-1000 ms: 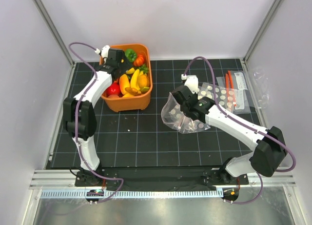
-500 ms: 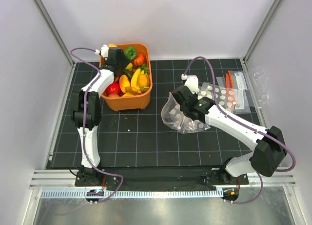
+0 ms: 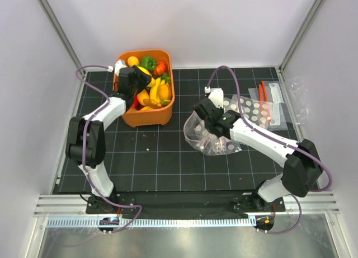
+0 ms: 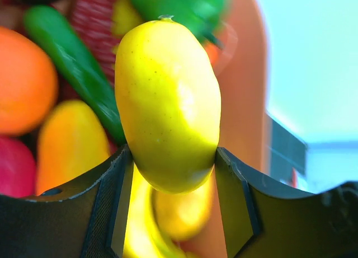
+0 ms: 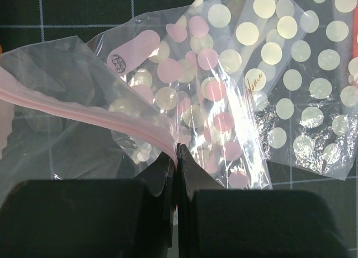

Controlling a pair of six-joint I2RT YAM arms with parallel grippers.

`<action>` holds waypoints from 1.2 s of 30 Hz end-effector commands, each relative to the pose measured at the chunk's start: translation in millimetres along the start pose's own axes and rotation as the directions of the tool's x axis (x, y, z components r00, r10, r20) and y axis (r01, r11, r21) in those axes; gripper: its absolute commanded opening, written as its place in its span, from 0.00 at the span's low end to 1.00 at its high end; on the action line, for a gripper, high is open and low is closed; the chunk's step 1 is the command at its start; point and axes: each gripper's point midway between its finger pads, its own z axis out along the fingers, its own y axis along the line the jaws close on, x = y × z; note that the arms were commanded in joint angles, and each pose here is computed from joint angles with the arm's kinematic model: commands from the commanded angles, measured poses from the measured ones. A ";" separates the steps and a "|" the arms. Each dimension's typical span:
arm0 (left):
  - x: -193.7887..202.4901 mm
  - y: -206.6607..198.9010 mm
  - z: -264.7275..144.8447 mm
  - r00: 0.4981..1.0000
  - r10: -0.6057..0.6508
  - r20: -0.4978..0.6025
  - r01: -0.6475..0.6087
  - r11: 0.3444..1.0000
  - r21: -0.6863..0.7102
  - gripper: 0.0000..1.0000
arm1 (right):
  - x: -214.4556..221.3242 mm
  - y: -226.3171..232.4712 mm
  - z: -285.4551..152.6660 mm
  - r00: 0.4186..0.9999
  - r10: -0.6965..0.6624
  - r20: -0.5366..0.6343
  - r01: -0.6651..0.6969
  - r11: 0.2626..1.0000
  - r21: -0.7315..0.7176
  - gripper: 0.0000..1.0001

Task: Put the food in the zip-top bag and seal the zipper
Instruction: Pick up the fake fruit from the bin, then place the fake fruit in the zipper food storage bag.

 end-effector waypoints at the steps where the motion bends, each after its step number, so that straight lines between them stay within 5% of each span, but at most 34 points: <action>1: -12.5 -46.0 -45.4 0.998 0.039 0.045 -0.046 0.984 0.170 0.40 | -24.8 3.5 -18.2 0.996 0.066 0.063 -0.063 0.997 -0.055 0.01; 9: -15.1 -76.5 -123.5 0.995 0.070 0.078 -0.093 0.937 0.337 0.41 | -26.2 1.7 -17.6 0.997 0.054 0.057 -0.052 0.998 -0.037 0.01; 18: 81.7 -98.9 -209.6 0.956 0.293 0.013 -0.250 0.790 0.560 0.37 | -18.2 13.9 -16.0 0.998 0.049 -0.027 -0.052 0.991 -0.125 0.01; 23: 122.4 -110.6 -254.2 0.943 0.323 0.085 -0.285 0.642 0.712 0.34 | -15.5 22.7 -19.0 0.995 0.072 -0.071 -0.085 0.974 -0.209 0.01; 32: 195.0 -117.9 -274.3 0.824 0.521 0.222 -0.479 0.433 0.764 0.33 | -18.7 45.5 -41.4 0.976 0.142 -0.168 -0.198 0.898 -0.392 0.01; 36: 205.0 -106.5 -239.3 0.781 0.589 0.208 -0.565 0.525 0.637 0.34 | -24.1 42.3 -51.0 0.975 0.161 -0.153 -0.211 0.887 -0.411 0.01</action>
